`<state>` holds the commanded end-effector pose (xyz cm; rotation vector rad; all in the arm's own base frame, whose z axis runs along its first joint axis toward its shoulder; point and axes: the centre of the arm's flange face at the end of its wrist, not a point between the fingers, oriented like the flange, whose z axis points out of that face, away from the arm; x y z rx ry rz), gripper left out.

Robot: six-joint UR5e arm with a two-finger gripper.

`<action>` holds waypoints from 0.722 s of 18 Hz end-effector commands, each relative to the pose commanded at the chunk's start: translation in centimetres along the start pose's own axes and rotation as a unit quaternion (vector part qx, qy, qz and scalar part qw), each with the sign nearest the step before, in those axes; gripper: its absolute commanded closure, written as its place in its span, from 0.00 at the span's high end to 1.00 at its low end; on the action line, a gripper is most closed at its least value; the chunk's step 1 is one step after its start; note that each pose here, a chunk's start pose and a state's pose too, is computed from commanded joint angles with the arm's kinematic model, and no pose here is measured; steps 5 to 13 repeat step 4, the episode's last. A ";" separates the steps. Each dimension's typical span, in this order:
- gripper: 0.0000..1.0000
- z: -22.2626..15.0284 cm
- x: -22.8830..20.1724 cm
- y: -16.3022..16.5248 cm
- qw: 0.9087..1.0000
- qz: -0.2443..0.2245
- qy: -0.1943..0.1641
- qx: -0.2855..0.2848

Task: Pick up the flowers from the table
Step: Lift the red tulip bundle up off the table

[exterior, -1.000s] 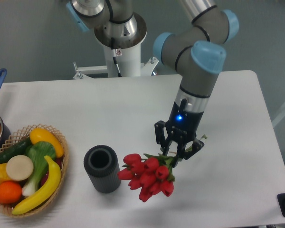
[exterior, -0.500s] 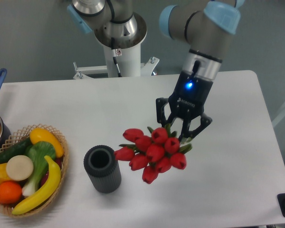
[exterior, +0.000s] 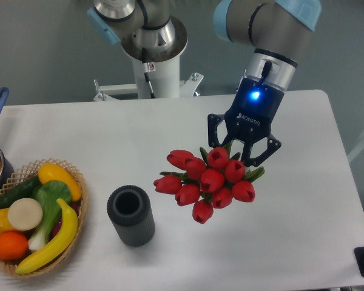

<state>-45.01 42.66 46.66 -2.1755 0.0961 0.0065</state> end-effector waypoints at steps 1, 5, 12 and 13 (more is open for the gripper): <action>0.40 0.0 0.0 0.0 1.000 0.000 0.000 0.000; 0.40 0.1 0.0 0.1 1.000 -0.002 0.001 -0.001; 0.40 0.1 0.0 0.1 1.000 -0.002 0.001 -0.001; 0.40 0.1 0.0 0.1 1.000 -0.002 0.001 -0.001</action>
